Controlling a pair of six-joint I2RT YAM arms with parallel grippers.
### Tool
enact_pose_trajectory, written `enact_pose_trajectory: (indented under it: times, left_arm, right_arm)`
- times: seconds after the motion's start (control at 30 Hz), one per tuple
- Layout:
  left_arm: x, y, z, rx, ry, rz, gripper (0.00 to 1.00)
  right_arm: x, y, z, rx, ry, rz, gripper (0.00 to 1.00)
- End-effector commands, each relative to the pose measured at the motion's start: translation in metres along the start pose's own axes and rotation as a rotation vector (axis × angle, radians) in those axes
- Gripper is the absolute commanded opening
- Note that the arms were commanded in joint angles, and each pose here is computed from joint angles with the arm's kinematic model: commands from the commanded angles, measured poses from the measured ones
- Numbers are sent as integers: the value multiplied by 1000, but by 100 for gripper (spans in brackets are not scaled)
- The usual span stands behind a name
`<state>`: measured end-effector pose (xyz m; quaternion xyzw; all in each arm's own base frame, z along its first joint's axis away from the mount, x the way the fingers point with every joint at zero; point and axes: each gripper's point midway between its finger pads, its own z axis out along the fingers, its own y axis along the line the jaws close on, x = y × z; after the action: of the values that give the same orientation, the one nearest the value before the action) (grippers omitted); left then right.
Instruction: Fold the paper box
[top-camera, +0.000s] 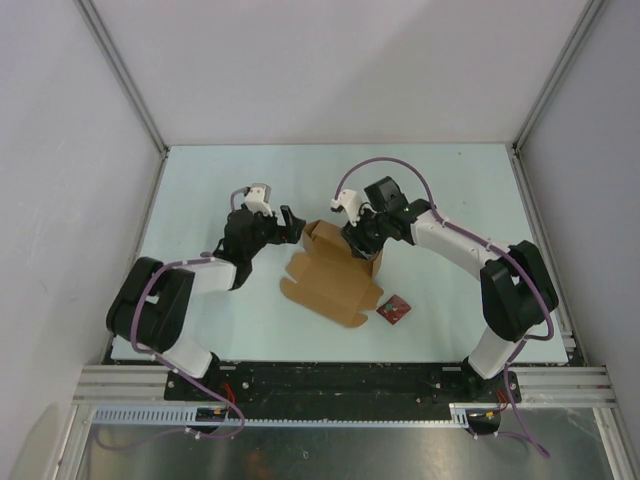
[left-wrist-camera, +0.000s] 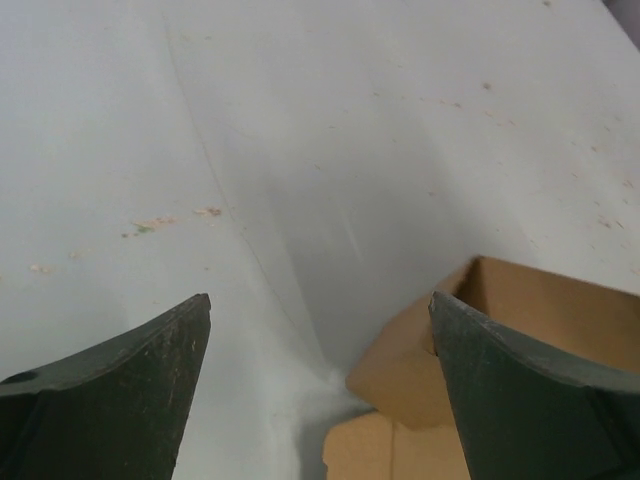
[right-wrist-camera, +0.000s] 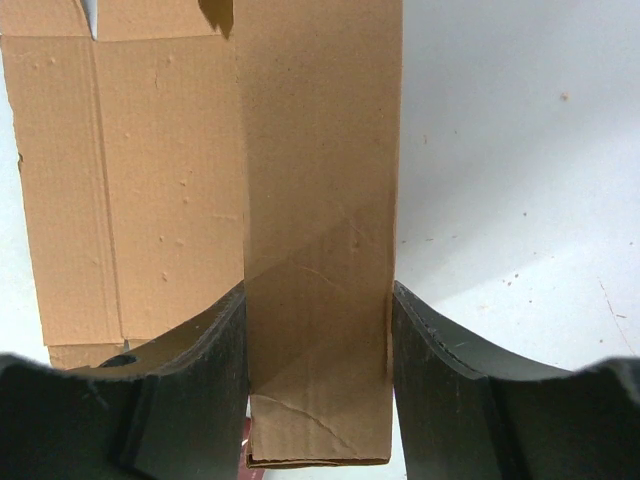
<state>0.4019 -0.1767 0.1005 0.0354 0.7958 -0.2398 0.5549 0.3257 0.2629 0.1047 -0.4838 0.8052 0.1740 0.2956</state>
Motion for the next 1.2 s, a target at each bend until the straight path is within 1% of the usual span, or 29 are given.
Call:
enact_pose_trajectory:
  times: [0.0,0.1,0.17,0.2,0.23,0.27,0.3,0.37,0.4,0.47,0.5,0.53,0.6,0.67,0.77,0.93,0.97,1.0,1.03,1.07,1.1,1.13,1.17]
  left_arm:
    - [-34,-40,-15,210,-64,121,99]
    - [-52,-40,-19,233,-99,151,100]
    - [-63,-29,-21,229,-115,137,100]
    - [-70,-33,-22,275,-119,142,100]
    - [-78,-27,-22,278,-129,144,100]
    - [-77,-25,-17,289,-119,150,100]
    - [-88,-29,-13,314,-138,180,100]
    - [-82,-34,-2,373,-109,200,100]
    - [-92,-40,5,405,-124,234,100]
    - [-92,-49,13,460,-124,291,99]
    - [-91,-52,23,486,-128,352,99]
    - [-90,-58,24,530,-128,385,100]
    - [-86,-67,30,617,-124,435,99]
    - [-82,-73,28,675,-117,457,100]
    - [-74,-76,28,702,-112,484,100]
    - [-58,-101,41,744,-112,555,100]
    - [-45,-102,47,746,-56,535,100]
    - [-54,-114,53,757,-58,550,99]
    - [-49,-118,56,762,-26,539,98]
    - [-40,-122,54,769,23,522,99]
    - [-32,-135,49,792,38,524,99]
    - [-29,-140,45,786,47,519,99]
    - [-32,-148,36,791,41,518,99]
  right_arm:
    - [-4,-5,-5,7,-25,-10,50]
    - [-1,-9,-6,12,-17,1,51]
    - [3,-12,-6,13,-8,11,50]
    - [6,-14,-5,13,-1,17,50]
    - [7,-16,-5,17,0,20,51]
    - [8,-19,-5,23,1,28,51]
    - [11,-21,-4,26,6,33,51]
    - [11,-25,-5,33,2,41,50]
    - [13,-28,-6,38,3,50,50]
    - [14,-34,-8,57,-3,64,50]
    - [16,-37,-9,62,-4,73,50]
    - [15,-38,-13,66,-12,76,50]
    - [20,-42,-15,75,-13,97,50]
    - [25,-48,-20,81,-22,121,50]
    - [28,-59,-29,93,-41,150,50]
    - [33,-72,-39,121,-54,170,50]
    - [35,-76,-42,129,-54,180,50]
    - [35,-76,-42,122,-59,181,50]
    - [36,-76,-42,122,-59,184,50]
    - [34,-77,-43,123,-65,183,50]
    - [33,-76,-43,117,-69,181,50]
    - [33,-75,-43,114,-74,181,50]
    - [33,-75,-43,112,-76,181,50]
